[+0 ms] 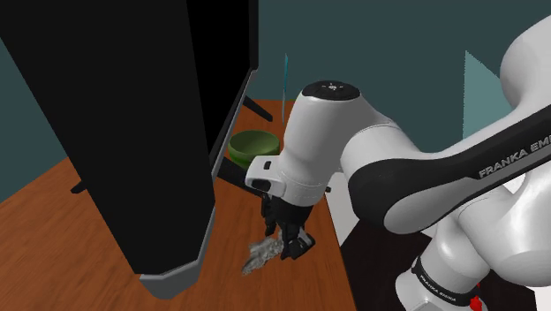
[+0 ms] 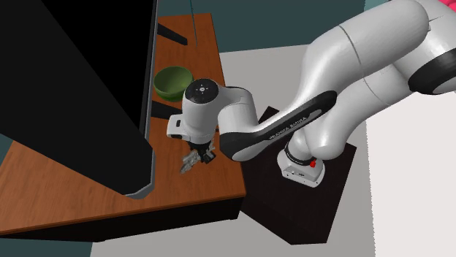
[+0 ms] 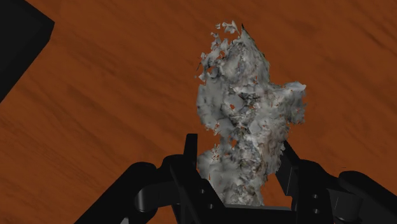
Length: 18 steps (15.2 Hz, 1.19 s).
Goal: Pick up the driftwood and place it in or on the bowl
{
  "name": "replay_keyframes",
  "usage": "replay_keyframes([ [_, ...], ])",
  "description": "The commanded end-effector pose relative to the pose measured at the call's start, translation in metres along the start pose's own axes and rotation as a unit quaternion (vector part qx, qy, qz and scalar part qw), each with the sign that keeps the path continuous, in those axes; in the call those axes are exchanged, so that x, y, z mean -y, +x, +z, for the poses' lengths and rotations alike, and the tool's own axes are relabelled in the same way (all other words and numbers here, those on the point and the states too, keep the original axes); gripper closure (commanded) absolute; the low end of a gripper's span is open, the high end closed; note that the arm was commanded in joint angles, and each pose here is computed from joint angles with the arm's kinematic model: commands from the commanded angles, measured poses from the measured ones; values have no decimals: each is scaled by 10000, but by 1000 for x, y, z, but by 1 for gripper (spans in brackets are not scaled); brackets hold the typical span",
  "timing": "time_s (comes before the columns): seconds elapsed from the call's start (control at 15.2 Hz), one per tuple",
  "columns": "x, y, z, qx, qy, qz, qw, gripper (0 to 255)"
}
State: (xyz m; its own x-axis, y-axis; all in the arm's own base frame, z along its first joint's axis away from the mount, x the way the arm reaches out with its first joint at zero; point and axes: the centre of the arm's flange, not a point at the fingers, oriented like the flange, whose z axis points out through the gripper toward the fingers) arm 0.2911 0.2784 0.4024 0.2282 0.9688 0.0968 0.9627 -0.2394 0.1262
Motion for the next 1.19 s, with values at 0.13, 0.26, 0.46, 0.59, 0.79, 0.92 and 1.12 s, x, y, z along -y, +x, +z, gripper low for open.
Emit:
replay_keyframes([
  [0.13,-2,2,-21,1,2,0,10000,255],
  [0.26,-3,3,-31,1,2,0,10000,255],
  [0.46,-5,5,-47,1,2,0,10000,255],
  [0.59,-6,6,-57,1,2,0,10000,255],
  [0.79,-8,7,-73,1,2,0,10000,255],
  [0.92,-10,8,-83,1,2,0,10000,255],
  [1.12,-12,10,-99,1,2,0,10000,255],
])
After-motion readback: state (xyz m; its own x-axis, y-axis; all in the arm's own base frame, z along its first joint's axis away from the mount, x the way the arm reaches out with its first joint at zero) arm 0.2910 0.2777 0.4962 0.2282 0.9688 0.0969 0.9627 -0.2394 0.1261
